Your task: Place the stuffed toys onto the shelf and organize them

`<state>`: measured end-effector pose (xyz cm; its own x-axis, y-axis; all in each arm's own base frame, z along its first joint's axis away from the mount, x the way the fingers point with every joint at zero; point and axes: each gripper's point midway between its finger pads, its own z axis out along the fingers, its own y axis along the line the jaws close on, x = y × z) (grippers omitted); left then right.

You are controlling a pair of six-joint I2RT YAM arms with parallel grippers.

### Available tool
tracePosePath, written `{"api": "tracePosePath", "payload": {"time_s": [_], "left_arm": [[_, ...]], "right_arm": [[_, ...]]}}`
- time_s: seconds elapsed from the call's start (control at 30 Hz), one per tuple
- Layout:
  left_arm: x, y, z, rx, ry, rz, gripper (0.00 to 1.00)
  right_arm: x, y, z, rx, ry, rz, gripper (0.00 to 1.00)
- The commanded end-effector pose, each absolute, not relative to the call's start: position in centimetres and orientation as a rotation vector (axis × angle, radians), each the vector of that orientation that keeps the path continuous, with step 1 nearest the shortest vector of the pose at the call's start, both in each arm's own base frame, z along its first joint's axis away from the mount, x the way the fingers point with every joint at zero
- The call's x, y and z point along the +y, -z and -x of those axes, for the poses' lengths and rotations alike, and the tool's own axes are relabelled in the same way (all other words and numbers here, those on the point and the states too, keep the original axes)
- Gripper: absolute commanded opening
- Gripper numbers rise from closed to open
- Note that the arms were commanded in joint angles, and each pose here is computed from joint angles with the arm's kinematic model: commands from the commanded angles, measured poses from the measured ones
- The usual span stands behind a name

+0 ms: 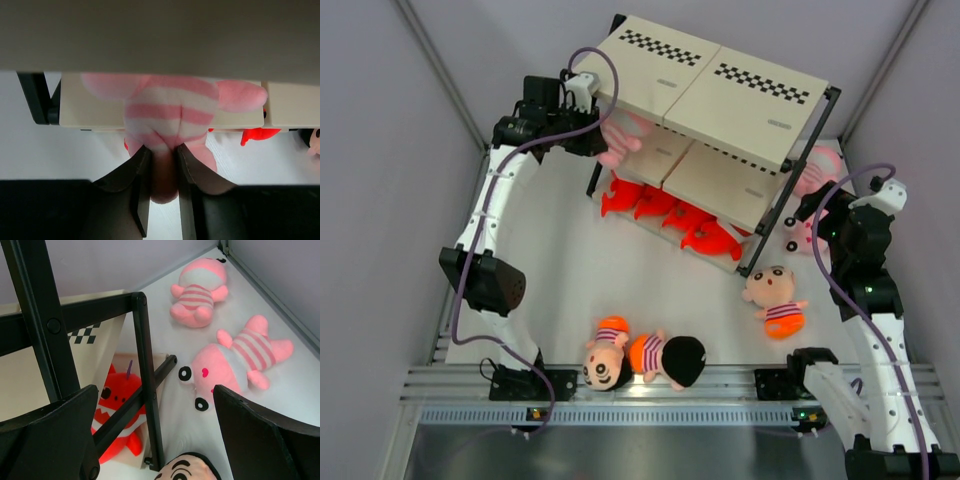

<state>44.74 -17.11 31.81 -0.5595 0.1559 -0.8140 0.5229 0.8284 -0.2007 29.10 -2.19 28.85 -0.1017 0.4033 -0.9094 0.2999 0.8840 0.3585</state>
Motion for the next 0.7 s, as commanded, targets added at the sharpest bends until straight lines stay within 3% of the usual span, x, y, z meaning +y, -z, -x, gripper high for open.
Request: {"api": "tracePosePath", "payload": {"time_s": [0.0,0.37,0.47,0.53,0.67], "left_arm": [[-18.0,-32.2,-46.1,2.088,0.567,-0.494,0.31],[-17.9,-32.5,-46.5,2.076,0.549,-0.502,0.54],[-18.0,-33.7,-45.9,2.045,0.559,-0.52,0.64],[-17.9,-34.5,-45.4,2.025,0.558,-0.531,0.76],[-17.4,-36.5,-44.6,1.972,0.522,-0.552,0.81]], "right_arm": [[-1.9,-30.6,-29.2,1.649,-0.131,-0.534,0.99],[-1.6,-30.8,-29.1,1.644,-0.146,-0.515,1.0],[-1.6,-30.9,-29.0,1.641,-0.147,-0.509,0.99],[-1.6,-31.1,-28.9,1.637,-0.146,-0.506,0.99],[-1.5,-30.9,-29.0,1.647,-0.148,-0.502,0.99]]}}
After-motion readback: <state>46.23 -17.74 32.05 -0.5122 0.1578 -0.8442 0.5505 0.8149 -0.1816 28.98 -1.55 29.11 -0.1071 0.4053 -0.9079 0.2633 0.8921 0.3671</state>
